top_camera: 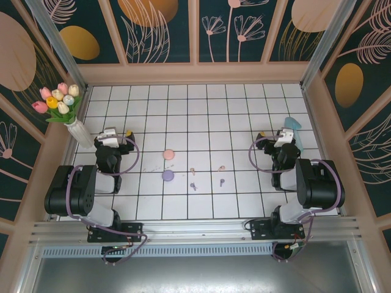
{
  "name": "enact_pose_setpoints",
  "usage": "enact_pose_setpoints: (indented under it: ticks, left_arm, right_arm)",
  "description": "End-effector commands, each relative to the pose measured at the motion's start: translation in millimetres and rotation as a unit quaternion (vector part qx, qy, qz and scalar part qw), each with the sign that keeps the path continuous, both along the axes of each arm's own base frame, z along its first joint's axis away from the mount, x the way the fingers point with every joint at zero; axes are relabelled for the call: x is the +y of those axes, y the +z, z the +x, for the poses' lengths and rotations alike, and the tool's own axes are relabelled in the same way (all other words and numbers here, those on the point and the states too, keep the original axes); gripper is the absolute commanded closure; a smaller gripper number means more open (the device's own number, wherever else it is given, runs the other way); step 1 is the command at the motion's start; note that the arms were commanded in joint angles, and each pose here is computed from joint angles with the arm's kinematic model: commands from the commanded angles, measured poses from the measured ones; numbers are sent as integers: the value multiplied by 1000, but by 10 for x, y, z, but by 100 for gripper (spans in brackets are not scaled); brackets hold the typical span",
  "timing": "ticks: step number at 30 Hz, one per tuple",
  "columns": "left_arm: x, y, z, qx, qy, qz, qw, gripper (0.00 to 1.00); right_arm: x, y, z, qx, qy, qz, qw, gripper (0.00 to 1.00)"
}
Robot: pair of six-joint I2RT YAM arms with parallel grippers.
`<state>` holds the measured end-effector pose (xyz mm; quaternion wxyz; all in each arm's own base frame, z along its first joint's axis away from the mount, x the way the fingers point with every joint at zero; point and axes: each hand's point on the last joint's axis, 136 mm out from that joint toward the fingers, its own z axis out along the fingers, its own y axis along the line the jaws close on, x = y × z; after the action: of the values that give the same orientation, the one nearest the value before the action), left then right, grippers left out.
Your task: Insert the wireless bluetooth earbuds into the charging case
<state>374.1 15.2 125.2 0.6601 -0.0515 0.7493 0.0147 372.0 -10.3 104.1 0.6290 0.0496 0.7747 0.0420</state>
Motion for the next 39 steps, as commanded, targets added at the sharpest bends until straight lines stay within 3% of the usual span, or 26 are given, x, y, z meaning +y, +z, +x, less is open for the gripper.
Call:
enact_pose_setpoints:
  ticks: [1, 8, 11, 14, 17, 24, 30, 39]
  left_arm:
    - [11, 120, 43, -17, 6, -5, 1000, 1]
    - [105, 365, 266, 33, 36, -16, 999, 1]
    - [144, 529, 326, 57, 57, -58, 995, 1]
    - [93, 645, 352, 85, 56, -109, 989, 1]
    - [-42, 748, 325, 96, 32, -170, 980, 1]
    - [-353, 674, 89, 138, 0, -291, 947, 2]
    - [-641, 376, -91, 194, -20, -351, 916, 2]
    - [-699, -9, -229, 247, 16, -391, 886, 1]
  right_arm:
    - [-3, 168, 68, -24, 2, 1, 1000, 1]
    - [-130, 494, 145, -4, -51, 15, 999, 1]
    - [-154, 630, 129, 10, -70, 78, 994, 1]
    - [-419, 628, 102, 63, -177, 167, 968, 1]
    - [-334, 571, 135, 123, -163, 180, 962, 1]
    - [590, 472, -12, 227, -31, 189, 955, 4]
    - [1503, 267, -290, 320, 46, 182, 929, 12]
    - [2745, -14, -832, 407, 110, 141, 896, 15]
